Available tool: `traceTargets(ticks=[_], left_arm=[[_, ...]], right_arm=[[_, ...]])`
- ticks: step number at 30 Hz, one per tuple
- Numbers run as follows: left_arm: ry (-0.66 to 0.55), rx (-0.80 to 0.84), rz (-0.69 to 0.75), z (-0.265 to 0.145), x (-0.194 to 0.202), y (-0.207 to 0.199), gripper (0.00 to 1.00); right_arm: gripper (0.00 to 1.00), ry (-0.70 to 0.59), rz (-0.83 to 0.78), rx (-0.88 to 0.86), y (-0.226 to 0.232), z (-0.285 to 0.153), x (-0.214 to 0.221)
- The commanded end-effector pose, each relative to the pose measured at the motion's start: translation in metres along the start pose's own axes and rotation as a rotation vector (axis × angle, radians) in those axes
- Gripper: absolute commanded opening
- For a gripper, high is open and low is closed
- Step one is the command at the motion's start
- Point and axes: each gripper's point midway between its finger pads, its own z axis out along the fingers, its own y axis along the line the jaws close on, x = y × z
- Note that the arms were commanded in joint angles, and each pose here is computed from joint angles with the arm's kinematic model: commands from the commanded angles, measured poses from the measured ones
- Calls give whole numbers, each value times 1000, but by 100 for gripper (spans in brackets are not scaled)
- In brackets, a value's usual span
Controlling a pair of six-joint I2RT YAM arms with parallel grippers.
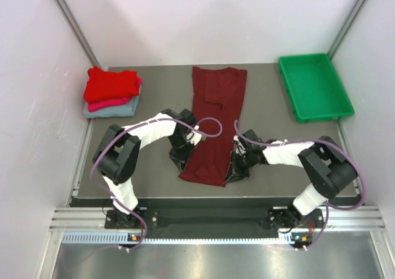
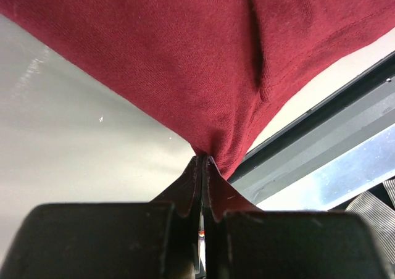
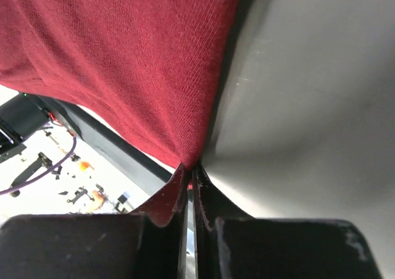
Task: Fold and stack the t-shirts
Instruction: Fold the tshirt
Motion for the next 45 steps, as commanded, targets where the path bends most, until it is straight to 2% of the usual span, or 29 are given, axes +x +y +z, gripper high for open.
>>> traceTargets(ticks=[1, 10, 20, 25, 35, 39, 41, 44, 45], left_arm=[[-29, 15, 5, -7, -10, -4, 0], [-61, 23, 14, -14, -18, -8, 0], [-165, -4, 61, -37, -72, -9, 0], [-239, -91, 93, -56, -101, 1, 0], [-305, -206, 110, -75, -127, 18, 0], [-354, -232, 110, -92, -146, 25, 0], [-330, -181, 127, -91, -141, 16, 0], [-283, 4, 98, -76, -118, -14, 12], [-250, 53, 48, -68, -102, -22, 24]], right_arm=[[0, -32, -34, -7, 4, -2, -8], [0, -173, -138, -7, 11, -57, -43], [0, -307, -238, -22, 22, -99, -64], [0, -383, -230, -24, 26, -116, -89], [0, -539, -223, -56, 44, -154, -163], [0, -535, -224, -58, 47, -153, -182], [0, -530, -230, -61, 50, -153, -186], [0, -512, -217, -54, 45, -147, -185], [0, -510, -213, -54, 44, -146, -183]])
